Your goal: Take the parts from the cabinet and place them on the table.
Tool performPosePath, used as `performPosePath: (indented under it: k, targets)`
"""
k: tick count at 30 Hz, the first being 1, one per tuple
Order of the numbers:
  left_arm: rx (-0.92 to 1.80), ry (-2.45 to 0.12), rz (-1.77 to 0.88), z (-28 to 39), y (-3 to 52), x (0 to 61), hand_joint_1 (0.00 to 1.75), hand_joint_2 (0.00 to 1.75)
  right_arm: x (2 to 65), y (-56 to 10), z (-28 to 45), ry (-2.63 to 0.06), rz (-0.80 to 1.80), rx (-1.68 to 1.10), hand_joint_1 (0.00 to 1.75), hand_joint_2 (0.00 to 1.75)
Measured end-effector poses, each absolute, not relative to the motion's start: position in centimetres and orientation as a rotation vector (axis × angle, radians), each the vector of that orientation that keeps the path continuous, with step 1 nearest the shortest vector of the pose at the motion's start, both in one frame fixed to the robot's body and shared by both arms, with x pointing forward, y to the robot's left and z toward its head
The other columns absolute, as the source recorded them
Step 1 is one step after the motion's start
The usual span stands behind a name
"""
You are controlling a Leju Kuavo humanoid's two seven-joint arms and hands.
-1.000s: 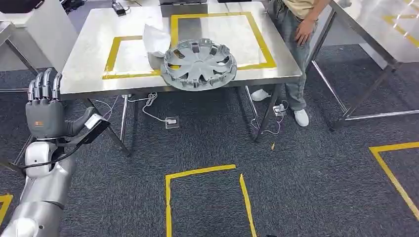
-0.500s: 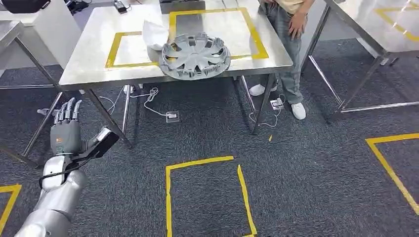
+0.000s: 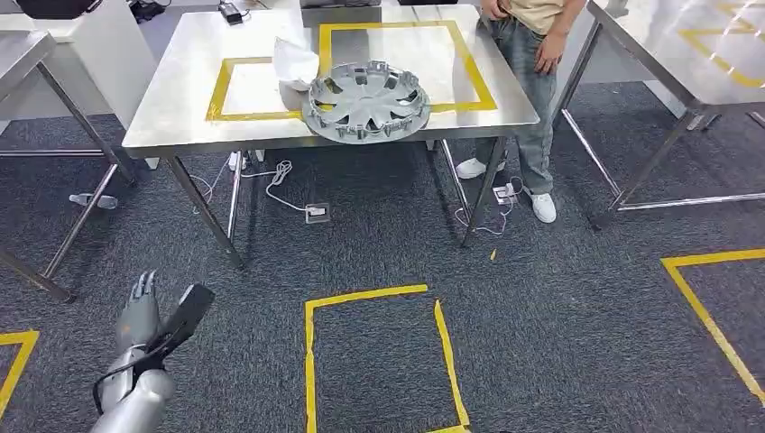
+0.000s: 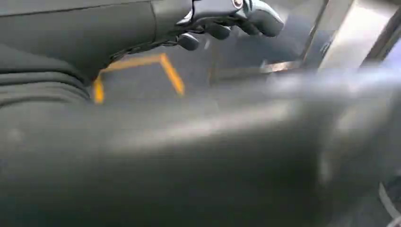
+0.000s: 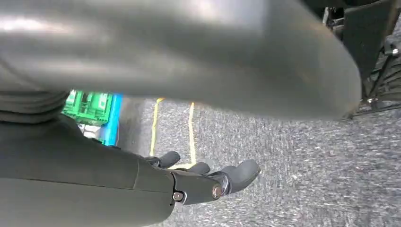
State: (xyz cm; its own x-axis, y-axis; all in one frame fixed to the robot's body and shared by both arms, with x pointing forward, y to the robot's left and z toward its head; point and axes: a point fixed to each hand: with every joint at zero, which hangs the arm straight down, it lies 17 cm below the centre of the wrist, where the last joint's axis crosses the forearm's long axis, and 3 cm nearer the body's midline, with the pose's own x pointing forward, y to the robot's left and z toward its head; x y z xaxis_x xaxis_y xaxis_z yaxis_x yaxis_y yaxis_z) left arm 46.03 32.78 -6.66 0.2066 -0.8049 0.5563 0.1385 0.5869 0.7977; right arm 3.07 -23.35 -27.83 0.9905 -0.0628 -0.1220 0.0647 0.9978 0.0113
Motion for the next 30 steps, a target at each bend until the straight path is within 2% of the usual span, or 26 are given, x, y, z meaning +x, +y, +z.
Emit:
performPosePath:
  k: [18,30]
  targets:
    - [0.382,-0.781,-0.418,-19.8,32.3,29.9,0.0,0.0,2.1,-26.2,-28.1,0.093,-0.057,-0.028,0.0,0.0]
    - [0.205,-0.521,-0.221,-25.1,30.4,17.8,0.0,0.0,1.1,-26.4,-28.1,0.082,-0.04,-0.021,0.0,0.0]
